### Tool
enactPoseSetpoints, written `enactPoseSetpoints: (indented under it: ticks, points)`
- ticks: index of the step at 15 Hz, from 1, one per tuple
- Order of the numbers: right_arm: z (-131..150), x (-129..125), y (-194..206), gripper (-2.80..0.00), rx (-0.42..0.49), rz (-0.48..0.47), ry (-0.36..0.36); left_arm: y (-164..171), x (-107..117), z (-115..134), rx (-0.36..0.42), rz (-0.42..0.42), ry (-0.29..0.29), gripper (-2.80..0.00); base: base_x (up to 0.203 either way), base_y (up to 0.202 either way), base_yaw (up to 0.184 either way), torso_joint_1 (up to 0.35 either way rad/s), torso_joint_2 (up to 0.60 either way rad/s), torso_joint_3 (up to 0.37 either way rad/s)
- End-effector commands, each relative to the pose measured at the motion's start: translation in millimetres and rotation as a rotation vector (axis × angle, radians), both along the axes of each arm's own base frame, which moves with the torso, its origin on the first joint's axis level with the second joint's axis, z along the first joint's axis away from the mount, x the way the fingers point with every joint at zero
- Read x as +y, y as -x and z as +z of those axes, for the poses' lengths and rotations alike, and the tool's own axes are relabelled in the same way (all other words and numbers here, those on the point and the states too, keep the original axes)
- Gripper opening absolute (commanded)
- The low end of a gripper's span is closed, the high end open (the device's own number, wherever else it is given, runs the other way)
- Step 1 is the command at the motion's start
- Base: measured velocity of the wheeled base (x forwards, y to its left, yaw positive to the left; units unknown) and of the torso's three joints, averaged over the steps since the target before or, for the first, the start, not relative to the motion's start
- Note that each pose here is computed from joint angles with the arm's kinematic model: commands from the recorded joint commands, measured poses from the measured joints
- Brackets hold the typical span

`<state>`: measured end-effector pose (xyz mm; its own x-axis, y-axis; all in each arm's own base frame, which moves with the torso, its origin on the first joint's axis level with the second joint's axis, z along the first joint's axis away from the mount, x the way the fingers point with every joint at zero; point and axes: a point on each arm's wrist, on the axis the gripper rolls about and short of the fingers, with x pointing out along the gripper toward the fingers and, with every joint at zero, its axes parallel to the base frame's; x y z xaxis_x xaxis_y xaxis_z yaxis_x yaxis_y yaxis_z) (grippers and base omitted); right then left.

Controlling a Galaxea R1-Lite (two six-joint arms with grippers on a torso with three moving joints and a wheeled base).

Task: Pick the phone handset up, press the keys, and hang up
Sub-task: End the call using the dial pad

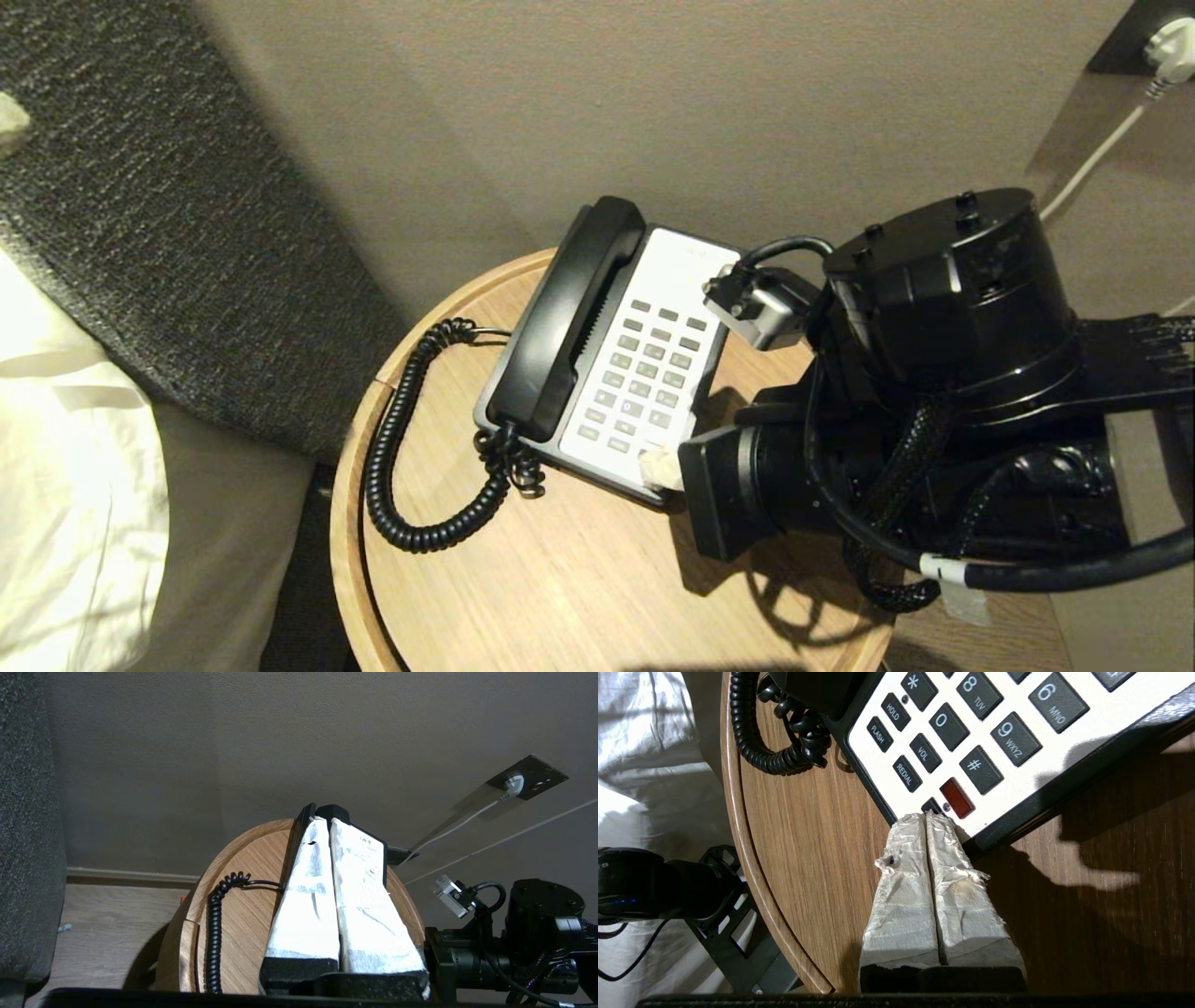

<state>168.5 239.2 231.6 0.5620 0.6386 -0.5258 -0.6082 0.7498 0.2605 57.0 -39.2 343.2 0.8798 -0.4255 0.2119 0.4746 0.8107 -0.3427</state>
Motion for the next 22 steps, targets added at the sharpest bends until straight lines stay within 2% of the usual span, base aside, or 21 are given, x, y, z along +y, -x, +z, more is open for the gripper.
enactPoseSetpoints:
  ticks: [1, 15, 18, 22]
  points:
    - [-4, 1, -1, -2.8, 0.009, -0.002, 0.012, 1, 1, 0, -0.001, 0.001, 0.004, -2.8, 0.0, 0.0, 0.0, 0.0, 0.0, 0.0]
    - [15, -15, 11, -2.8, -0.024, -0.01, -0.04, 0, 2, -12, 0.036, 0.021, -0.004, -2.8, 0.0, 0.0, 0.0, 0.0, 0.0, 0.0]
    - [25, -25, 16, -2.8, -0.066, -0.063, -0.057, 2, 10, -22, 0.064, 0.111, -0.013, -2.8, 0.0, 0.0, 0.0, 0.0, 0.0, 0.0]
    - [44, -48, 30, -2.8, -0.117, -0.162, -0.13, 26, 35, -48, 0.07, 0.385, 0.011, -2.8, 0.0, 0.0, 0.0, 0.0, 0.0, 0.0]
